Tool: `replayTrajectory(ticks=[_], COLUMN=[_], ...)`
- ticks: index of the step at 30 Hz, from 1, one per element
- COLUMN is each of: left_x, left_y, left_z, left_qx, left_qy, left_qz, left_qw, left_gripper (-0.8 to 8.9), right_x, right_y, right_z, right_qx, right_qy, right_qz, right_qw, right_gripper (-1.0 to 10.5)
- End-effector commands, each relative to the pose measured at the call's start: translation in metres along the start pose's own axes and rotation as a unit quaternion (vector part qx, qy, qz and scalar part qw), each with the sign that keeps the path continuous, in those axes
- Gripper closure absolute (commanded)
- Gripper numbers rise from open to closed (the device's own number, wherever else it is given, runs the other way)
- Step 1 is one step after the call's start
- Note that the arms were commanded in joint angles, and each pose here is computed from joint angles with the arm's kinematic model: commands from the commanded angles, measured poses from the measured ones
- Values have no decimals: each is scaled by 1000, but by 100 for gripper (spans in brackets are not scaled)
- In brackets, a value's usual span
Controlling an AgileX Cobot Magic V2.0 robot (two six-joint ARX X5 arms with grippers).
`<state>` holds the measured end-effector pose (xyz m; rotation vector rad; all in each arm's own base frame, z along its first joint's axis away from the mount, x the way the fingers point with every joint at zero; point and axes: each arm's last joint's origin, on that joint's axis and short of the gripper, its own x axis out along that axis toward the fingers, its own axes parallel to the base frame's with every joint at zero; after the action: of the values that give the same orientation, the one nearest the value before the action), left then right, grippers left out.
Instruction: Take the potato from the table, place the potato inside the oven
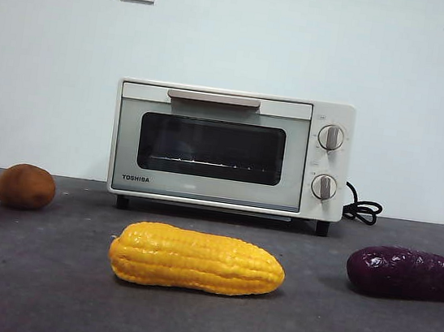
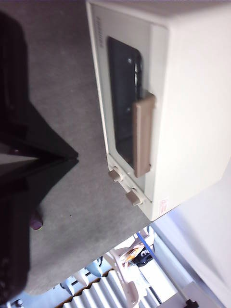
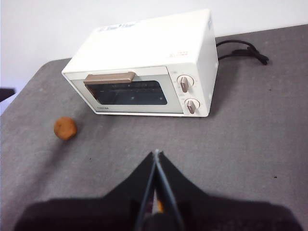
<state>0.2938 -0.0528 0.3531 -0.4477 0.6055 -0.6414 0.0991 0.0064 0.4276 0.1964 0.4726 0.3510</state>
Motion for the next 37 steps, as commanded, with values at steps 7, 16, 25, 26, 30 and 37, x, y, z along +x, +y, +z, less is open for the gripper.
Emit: replayTrajectory(ticks=[7, 16, 25, 26, 30, 37], left_x=[56, 96, 125, 127, 137, 147], left_y=[-8, -11, 3, 5, 13, 20], left_z=[31, 47, 50, 49, 44, 43], left_qx=[23, 24, 17, 16, 10, 11], left_qy=[43, 64, 75, 77, 86, 80], left_qz=[-18, -13, 4, 6, 16, 18], left_qw=[999, 998, 997, 997, 996, 997], left_gripper=[819, 819, 819, 819, 819, 819], right_x=[3, 8, 13, 15, 17, 23], right_y=[-1, -3, -6, -7, -8, -10], right_z=[-2, -2, -1, -1, 0, 1], right_qx=[4, 11, 16, 17, 19, 24], right_qy=[23, 38, 52, 54, 58, 68], right_qz=[0, -1, -2, -2, -1, 2], right_qw=[1000, 999, 998, 998, 998, 997], right_gripper=[954, 953, 953, 953, 953, 952])
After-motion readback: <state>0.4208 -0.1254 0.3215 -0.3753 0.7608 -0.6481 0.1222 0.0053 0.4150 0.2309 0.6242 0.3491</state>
